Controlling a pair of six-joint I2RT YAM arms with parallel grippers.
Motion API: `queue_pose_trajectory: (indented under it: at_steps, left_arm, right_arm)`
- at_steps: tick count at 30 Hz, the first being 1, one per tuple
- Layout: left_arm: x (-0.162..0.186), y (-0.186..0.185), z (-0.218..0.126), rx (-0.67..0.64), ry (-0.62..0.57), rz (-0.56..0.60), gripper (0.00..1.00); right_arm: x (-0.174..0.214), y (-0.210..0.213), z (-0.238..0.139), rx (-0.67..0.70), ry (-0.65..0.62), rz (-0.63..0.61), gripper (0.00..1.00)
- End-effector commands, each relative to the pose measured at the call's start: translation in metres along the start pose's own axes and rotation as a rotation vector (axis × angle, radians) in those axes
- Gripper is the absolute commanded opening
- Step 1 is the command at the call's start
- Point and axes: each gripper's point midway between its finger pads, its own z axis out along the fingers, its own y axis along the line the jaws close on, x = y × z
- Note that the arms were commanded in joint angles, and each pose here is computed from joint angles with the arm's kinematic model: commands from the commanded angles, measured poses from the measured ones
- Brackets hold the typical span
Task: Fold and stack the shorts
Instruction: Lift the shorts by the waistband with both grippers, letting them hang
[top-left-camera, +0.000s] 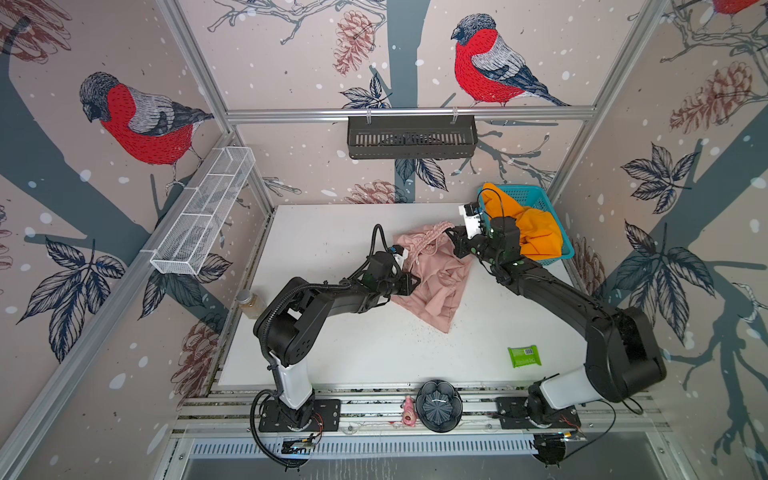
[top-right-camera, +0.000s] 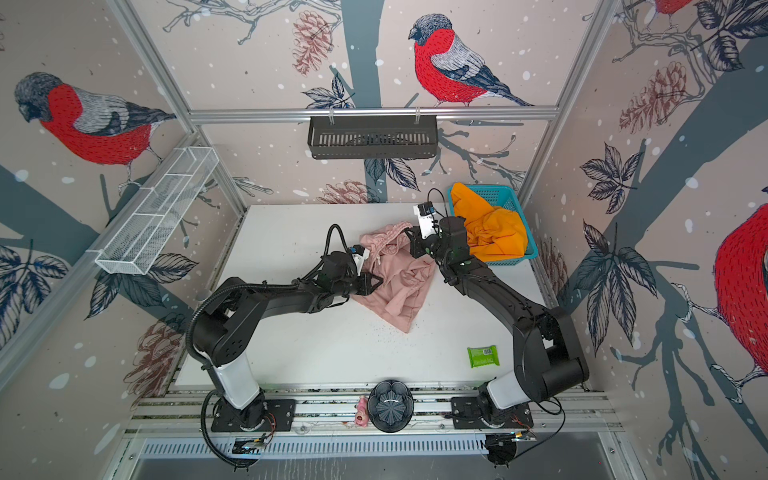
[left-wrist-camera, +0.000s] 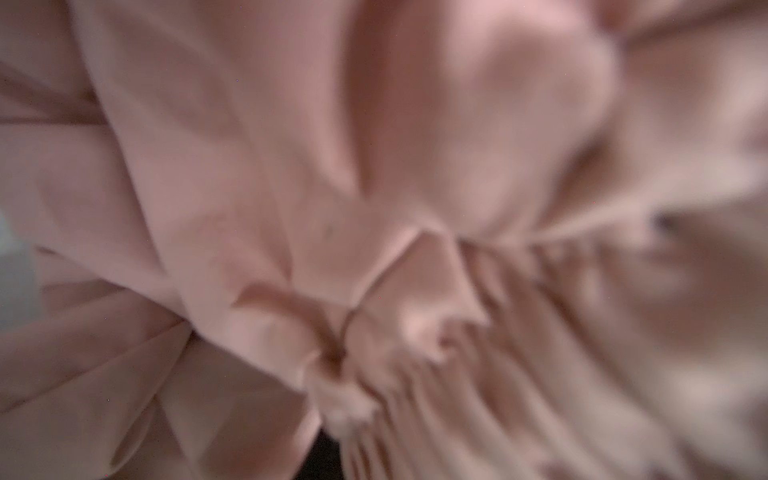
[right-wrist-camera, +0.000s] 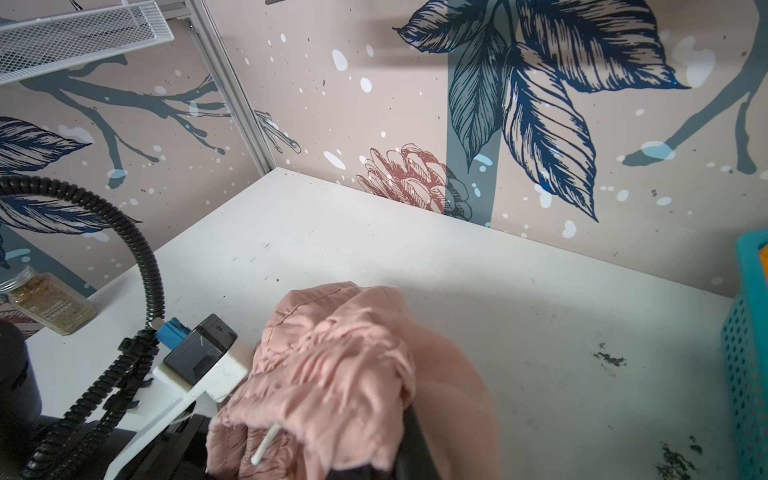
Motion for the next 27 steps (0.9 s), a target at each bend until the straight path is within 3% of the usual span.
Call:
queue_pose_trajectory:
  at_steps: [1, 10, 17, 21, 23, 26, 27]
  left_arm:
    - [-0.005, 0.01, -0.012, -0.132, 0.049, 0.084, 0.0]
    - [-0.087, 0.001, -0.105, -0.537, 0.142, 0.326, 0.0]
    - [-0.166, -0.029, -0.201, -0.773, 0.118, 0.491, 0.0]
    - [-0.206, -0.055, -0.263, -0.739, 0.001, 0.556, 0.0]
    - [-0.223, -0.053, -0.296, -0.757, -0.115, 0.562, 0.0]
    - [-0.25, -0.029, -0.352, -0.904, -0.34, 0.477, 0.0]
    - [-0.25, -0.035, -0.357, -0.854, -0.373, 0.482, 0.0]
  right_arm:
    - [-0.017, -0.008, -0.008, 0.052, -0.038, -0.048, 0.0]
    - [-0.06, -0.044, -0.026, 0.225, -0.039, -0.171, 0.0]
    - [-0.137, -0.015, -0.043, 0.098, -0.153, -0.246, 0.0]
    - [-0.17, -0.015, -0.058, 0.067, -0.205, -0.252, 0.0]
    - [-0.174, -0.031, -0.06, 0.096, -0.21, -0.234, 0.0]
    - [-0.178, -0.042, -0.057, 0.113, -0.176, -0.22, 0.0]
    - [-0.183, -0.033, -0.059, 0.08, -0.174, -0.228, 0.0]
